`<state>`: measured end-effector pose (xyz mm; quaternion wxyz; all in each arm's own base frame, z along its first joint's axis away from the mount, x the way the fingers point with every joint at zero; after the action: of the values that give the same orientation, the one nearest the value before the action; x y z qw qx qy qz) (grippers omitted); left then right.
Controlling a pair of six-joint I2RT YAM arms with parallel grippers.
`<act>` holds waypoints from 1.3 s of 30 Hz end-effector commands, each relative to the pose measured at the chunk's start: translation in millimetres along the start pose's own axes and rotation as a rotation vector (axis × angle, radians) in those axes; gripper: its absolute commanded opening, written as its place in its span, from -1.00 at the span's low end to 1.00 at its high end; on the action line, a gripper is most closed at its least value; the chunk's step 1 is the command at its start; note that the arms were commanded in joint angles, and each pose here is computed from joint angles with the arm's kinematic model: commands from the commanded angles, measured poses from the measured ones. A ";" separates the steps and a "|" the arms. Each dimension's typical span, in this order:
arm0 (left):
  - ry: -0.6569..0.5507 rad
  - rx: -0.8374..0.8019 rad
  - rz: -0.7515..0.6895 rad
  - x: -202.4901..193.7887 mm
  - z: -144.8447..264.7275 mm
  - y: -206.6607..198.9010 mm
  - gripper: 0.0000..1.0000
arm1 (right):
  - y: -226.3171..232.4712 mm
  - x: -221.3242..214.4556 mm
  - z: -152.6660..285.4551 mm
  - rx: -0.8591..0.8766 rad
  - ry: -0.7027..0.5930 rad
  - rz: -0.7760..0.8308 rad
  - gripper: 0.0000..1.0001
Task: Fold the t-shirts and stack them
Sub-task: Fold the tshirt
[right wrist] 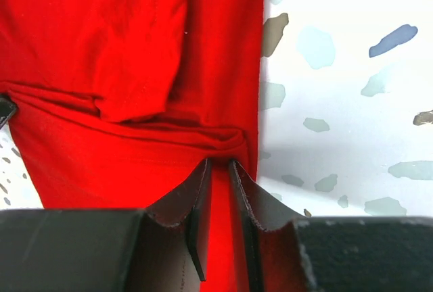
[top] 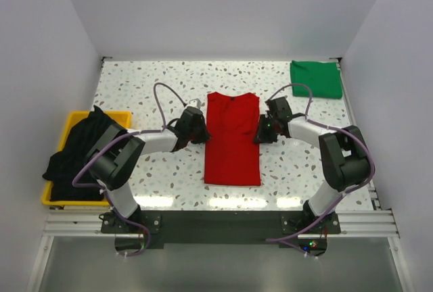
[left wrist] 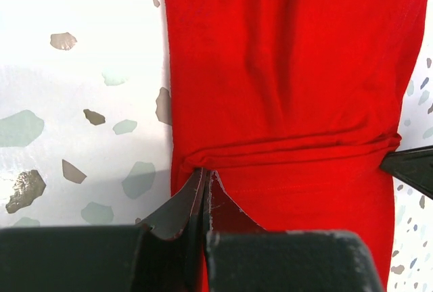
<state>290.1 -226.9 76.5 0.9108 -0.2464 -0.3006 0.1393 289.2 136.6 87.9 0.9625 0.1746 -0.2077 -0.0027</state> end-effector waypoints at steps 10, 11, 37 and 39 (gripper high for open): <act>-0.008 0.056 -0.017 -1.7 -4.7 19.2 -1.00 | -9.7 15.2 14.1 0.049 -0.040 -0.094 -0.59; -0.009 0.055 -0.017 -1.4 -4.4 18.9 -1.00 | -9.3 16.0 14.4 0.049 -0.038 -0.096 -0.59; 0.097 -0.285 -0.008 -6.0 95.1 -11.6 -0.33 | 6.0 -78.1 78.8 0.262 0.030 -0.092 -0.38; 0.160 -0.290 0.006 -25.2 97.1 -4.8 -0.40 | 18.3 -83.6 80.0 0.274 0.035 -0.084 -0.38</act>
<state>234.1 -198.4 144.3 0.8858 -0.3450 -0.2968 0.0902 190.7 113.8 119.0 0.9444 0.2642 -0.1941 -0.0248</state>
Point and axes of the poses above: each gripper's point midway between its finger pads, its own z axis back along the fingers, its own y axis along the line the jaws close on, x = y × z, the point moved 8 cm from there along z, back along the fingers, and after that the axes turned 8 degrees about z, right-handed, at the moved point
